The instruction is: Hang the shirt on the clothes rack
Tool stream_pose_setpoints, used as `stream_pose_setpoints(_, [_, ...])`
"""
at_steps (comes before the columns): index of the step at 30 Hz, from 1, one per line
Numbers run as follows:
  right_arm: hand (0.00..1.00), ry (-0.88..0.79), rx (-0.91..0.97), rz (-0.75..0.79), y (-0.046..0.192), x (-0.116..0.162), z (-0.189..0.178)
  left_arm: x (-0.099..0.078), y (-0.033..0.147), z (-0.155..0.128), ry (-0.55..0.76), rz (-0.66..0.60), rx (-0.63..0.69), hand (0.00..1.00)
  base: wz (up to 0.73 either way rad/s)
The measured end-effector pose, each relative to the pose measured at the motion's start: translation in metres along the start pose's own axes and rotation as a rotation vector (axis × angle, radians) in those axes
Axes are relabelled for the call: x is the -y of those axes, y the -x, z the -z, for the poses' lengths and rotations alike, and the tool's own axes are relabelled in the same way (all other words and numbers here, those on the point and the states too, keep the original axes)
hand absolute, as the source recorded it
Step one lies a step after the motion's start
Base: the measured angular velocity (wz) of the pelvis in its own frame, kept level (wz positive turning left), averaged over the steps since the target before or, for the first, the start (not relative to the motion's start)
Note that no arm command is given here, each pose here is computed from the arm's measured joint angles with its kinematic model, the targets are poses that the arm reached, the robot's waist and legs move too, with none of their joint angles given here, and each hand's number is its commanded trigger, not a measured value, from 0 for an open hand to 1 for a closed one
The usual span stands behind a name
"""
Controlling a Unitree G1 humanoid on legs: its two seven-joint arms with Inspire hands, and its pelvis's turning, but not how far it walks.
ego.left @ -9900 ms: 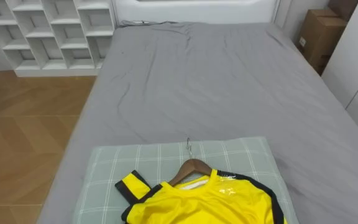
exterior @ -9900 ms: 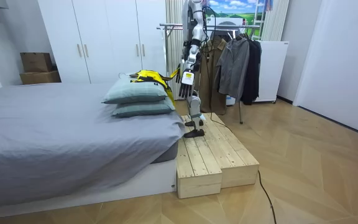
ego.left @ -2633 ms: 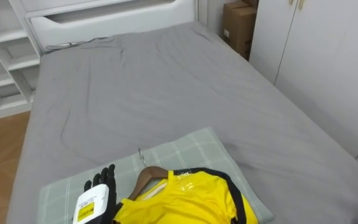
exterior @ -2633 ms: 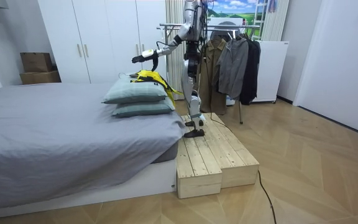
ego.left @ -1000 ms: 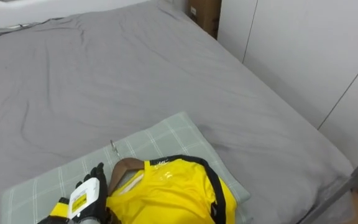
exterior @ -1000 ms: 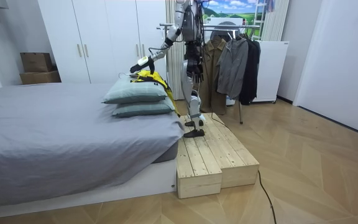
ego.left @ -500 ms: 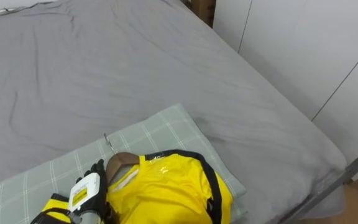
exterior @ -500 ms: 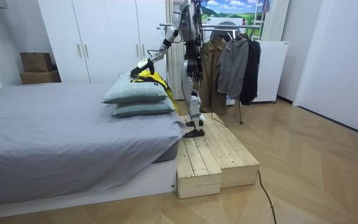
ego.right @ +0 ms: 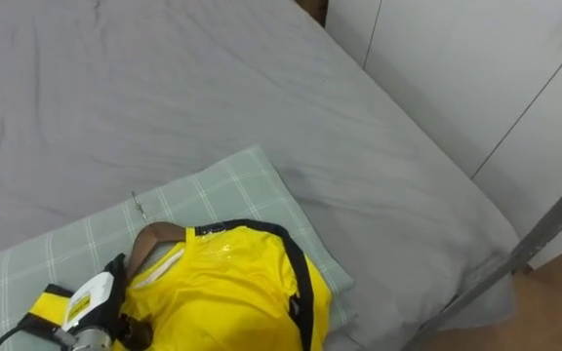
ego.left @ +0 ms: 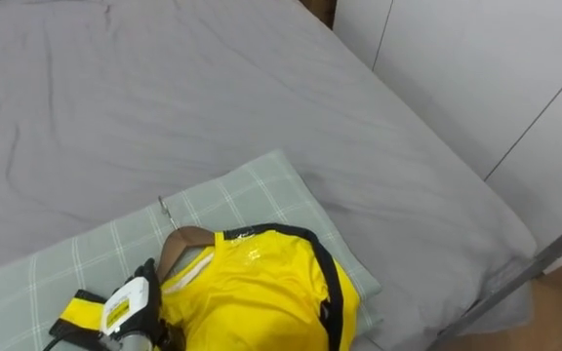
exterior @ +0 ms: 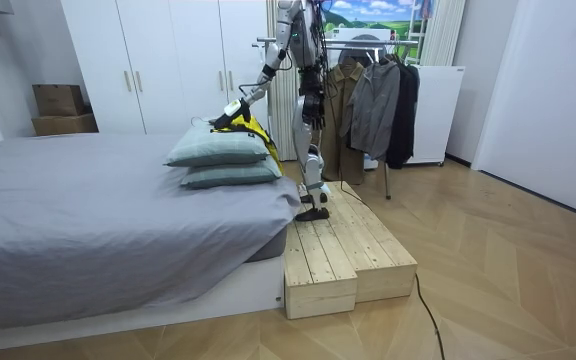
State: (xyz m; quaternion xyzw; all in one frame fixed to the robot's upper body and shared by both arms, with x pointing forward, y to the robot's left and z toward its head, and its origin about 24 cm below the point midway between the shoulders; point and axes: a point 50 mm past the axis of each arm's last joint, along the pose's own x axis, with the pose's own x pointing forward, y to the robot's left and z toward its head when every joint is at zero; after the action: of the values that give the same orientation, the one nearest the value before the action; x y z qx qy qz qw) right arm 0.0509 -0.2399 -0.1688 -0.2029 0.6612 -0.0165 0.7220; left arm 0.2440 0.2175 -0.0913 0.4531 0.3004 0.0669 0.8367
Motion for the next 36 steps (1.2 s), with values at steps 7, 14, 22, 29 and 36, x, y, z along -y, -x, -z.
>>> stream_pose_setpoints(7, [0.00,-0.042,0.016,0.018,0.000,0.003,-0.009,0.002,0.001,0.003,0.025,0.010,-0.020,0.00,0.00])
stream_pose_setpoints(14, [0.00,-0.021,0.037,0.016,0.000,0.002,-0.018,-0.001,-0.001,-0.002,0.030,0.004,-0.010,0.00,-0.02])
stream_pose_setpoints(22, [0.00,-0.026,0.022,0.024,0.000,0.002,-0.014,0.000,-0.002,-0.003,0.061,0.004,-0.015,0.00,0.00])
stream_pose_setpoints(29, [0.00,-0.068,0.032,0.013,0.000,0.003,-0.015,-0.006,-0.004,-0.002,0.072,-0.008,-0.021,0.00,0.00])
stream_pose_setpoints(36, [0.00,-0.109,0.057,0.019,0.000,0.004,-0.020,-0.016,-0.011,-0.008,0.069,-0.021,-0.008,1.00,0.00])
